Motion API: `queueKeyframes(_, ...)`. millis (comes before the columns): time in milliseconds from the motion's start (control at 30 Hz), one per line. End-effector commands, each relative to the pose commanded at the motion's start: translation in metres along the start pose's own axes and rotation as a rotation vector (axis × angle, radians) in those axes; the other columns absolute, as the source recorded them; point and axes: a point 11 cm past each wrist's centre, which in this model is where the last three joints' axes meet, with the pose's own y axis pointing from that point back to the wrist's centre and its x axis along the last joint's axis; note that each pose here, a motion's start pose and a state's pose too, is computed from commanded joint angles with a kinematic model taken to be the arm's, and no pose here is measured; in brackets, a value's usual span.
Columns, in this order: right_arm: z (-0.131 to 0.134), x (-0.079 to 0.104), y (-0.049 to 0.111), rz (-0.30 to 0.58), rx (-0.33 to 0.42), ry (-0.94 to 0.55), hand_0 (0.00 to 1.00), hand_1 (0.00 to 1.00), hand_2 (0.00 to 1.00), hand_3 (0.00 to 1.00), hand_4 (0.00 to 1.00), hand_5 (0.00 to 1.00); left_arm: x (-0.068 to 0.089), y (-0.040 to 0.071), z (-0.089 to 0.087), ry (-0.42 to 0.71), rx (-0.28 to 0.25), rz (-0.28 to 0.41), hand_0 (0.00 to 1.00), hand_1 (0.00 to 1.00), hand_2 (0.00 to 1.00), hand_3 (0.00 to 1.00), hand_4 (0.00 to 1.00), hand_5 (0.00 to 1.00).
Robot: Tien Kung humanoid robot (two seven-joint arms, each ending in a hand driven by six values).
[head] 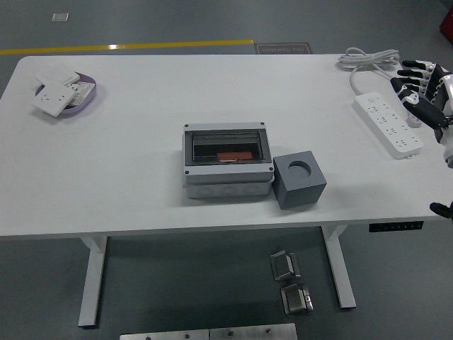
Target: Pick up the cylinder from the cube,place it in the box,flap close box
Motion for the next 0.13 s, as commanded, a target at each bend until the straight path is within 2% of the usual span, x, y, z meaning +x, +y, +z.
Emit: queueKeyframes(133, 0.0001, -0.0010, 0.0000, -0.002, 0.000, -0.001, 0.678, 0.663, 0.669, 0.687, 0.817, 0.373, -0.0003, 0.0000, -0.0002, 0.001, 0.000, 0.000, 0.586, 0.629, 0.611, 0.620, 0.661, 0.174)
